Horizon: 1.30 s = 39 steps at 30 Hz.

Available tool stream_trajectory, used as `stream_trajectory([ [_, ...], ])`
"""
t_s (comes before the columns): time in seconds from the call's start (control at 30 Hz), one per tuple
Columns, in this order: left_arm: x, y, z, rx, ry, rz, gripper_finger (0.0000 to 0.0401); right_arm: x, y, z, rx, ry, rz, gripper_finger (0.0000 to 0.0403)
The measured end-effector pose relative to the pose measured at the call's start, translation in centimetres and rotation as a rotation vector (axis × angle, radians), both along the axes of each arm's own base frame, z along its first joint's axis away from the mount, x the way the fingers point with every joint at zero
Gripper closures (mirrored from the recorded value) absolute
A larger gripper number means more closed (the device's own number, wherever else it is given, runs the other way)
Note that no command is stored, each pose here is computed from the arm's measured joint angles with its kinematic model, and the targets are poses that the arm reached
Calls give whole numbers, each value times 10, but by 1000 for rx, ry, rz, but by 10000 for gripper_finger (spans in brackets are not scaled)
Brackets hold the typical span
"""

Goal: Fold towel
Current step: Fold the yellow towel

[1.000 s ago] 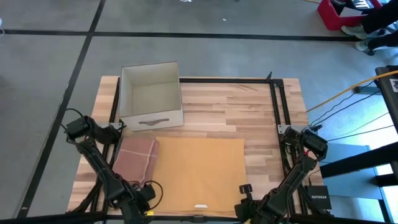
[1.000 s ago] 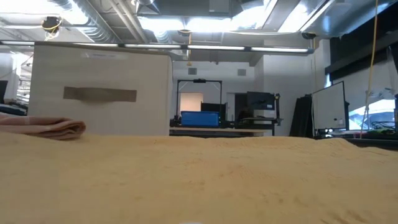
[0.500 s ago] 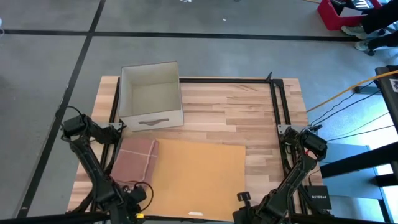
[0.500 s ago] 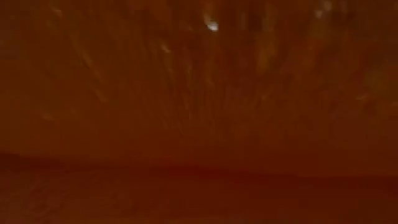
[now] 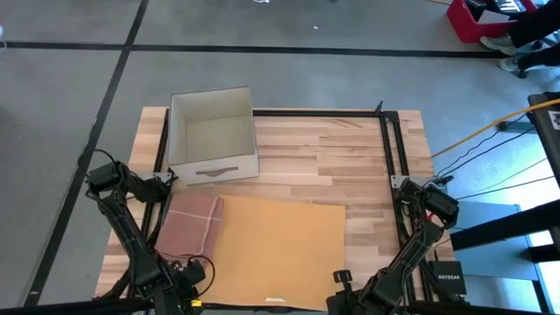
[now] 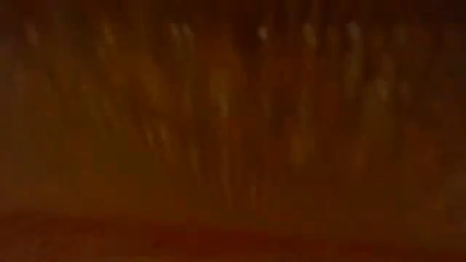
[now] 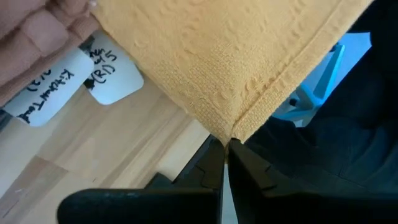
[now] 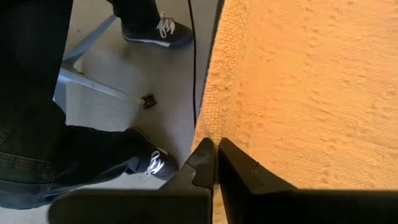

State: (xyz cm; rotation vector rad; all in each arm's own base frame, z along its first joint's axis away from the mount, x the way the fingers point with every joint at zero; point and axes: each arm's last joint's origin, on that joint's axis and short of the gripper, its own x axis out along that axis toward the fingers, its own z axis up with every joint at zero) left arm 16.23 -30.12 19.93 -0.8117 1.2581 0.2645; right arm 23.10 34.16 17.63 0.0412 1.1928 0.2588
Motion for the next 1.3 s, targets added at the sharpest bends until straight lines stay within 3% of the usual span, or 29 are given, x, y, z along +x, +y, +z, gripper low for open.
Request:
stream_trajectory([
  [0.23,0,0,0,2,-4,-2,370,-4,-1,-1,-16,32,-40,372],
  [0.57,-4,0,7,-65,68,-46,267,-3,4,1,80,66,-35,245],
  [0.7,3,5,29,-35,-125,-24,259,0,2,12,86,146,0,217],
  [0.83,26,21,44,133,-389,21,259,2,-7,35,-58,-4,25,215],
  [0.93,53,40,30,264,-386,9,259,1,-20,40,-279,-152,3,221],
  [1.03,85,67,12,376,-348,18,259,3,-37,29,-465,-198,-26,230],
  [1.17,114,103,-16,486,-219,-10,259,10,-58,0,-482,-131,-56,245],
  [1.3,131,126,-37,490,-115,-63,259,13,-82,-34,-461,-24,-56,258],
])
